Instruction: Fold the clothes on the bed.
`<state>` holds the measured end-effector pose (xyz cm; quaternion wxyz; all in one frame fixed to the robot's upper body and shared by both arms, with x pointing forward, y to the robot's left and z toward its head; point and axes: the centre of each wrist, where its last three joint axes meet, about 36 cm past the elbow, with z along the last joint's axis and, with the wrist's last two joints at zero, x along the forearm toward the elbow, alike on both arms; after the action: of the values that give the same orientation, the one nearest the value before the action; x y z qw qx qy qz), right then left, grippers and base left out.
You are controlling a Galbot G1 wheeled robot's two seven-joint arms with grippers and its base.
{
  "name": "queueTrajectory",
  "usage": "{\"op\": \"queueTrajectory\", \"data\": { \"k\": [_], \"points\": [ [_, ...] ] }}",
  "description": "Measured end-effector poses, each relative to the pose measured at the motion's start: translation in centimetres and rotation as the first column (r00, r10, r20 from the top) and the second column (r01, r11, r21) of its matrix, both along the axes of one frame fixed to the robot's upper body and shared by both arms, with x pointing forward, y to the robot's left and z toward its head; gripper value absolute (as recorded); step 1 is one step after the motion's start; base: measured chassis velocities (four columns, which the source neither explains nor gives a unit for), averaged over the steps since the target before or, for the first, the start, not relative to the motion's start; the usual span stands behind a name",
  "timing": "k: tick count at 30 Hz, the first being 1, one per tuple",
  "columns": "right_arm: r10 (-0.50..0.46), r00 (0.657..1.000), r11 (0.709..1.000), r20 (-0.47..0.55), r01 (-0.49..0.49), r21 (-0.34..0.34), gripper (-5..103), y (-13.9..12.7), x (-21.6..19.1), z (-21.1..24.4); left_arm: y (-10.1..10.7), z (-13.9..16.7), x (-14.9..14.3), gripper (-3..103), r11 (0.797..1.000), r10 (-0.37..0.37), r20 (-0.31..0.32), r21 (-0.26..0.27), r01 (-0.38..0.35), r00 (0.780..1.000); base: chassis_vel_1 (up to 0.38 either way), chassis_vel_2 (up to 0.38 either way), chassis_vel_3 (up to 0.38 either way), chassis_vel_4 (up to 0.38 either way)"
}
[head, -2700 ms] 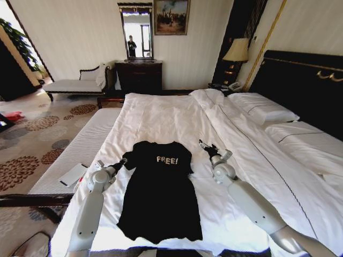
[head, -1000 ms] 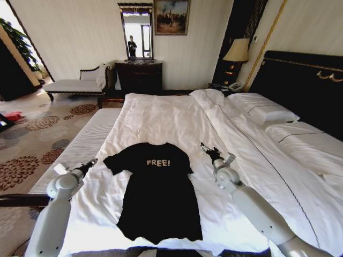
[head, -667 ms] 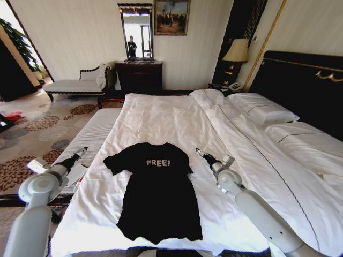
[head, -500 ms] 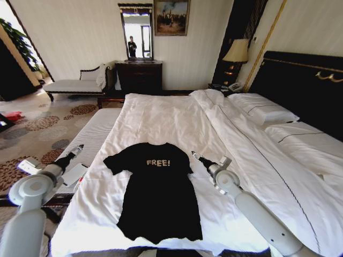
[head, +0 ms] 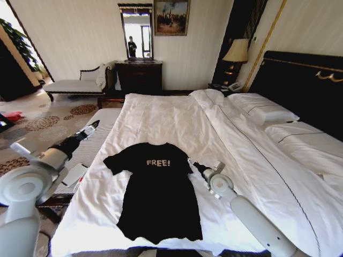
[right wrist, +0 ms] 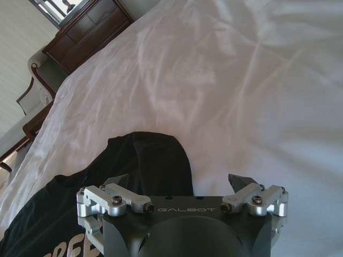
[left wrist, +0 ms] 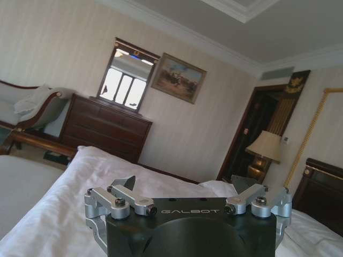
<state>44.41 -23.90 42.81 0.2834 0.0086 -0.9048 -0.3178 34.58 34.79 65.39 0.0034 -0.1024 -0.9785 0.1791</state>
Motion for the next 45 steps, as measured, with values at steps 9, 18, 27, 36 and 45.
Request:
{"op": "queueTrajectory", "data": {
  "k": [9,18,27,36,45],
  "points": [
    [-0.053,0.998,0.999,-0.031,0.053,-0.001,100,-0.5,1.0,-1.6,-0.4,-0.7,0.4,100,1.000,0.003,-0.014,-0.005,-0.003,1.000,0.000,0.000,0.000,0.000],
    [-0.169,0.984,0.986,-0.050,0.169,-0.019,100,-1.3,1.1,-2.6,-0.2,-0.9,1.2,100,1.000,0.008,-0.024,-0.007,-0.008,1.000,0.000,0.000,0.000,0.000],
    [-0.172,0.980,0.982,-0.102,0.179,0.062,100,0.4,-1.5,-0.5,0.2,-1.0,1.4,100,1.000,0.023,-0.028,-0.007,-0.023,0.999,0.000,0.000,0.000,0.000],
    [-0.157,0.974,0.976,-0.166,0.179,0.127,100,2.0,-2.4,-1.3,0.2,-1.3,1.1,100,0.999,0.038,-0.030,-0.014,-0.039,0.999,0.000,0.000,0.000,0.000],
    [-0.222,0.954,0.914,-0.203,0.276,0.298,100,3.7,-2.3,-1.5,0.3,-1.3,0.6,100,0.999,0.048,-0.026,-0.011,-0.049,0.998,0.000,0.000,0.000,0.000]
  ]
}}
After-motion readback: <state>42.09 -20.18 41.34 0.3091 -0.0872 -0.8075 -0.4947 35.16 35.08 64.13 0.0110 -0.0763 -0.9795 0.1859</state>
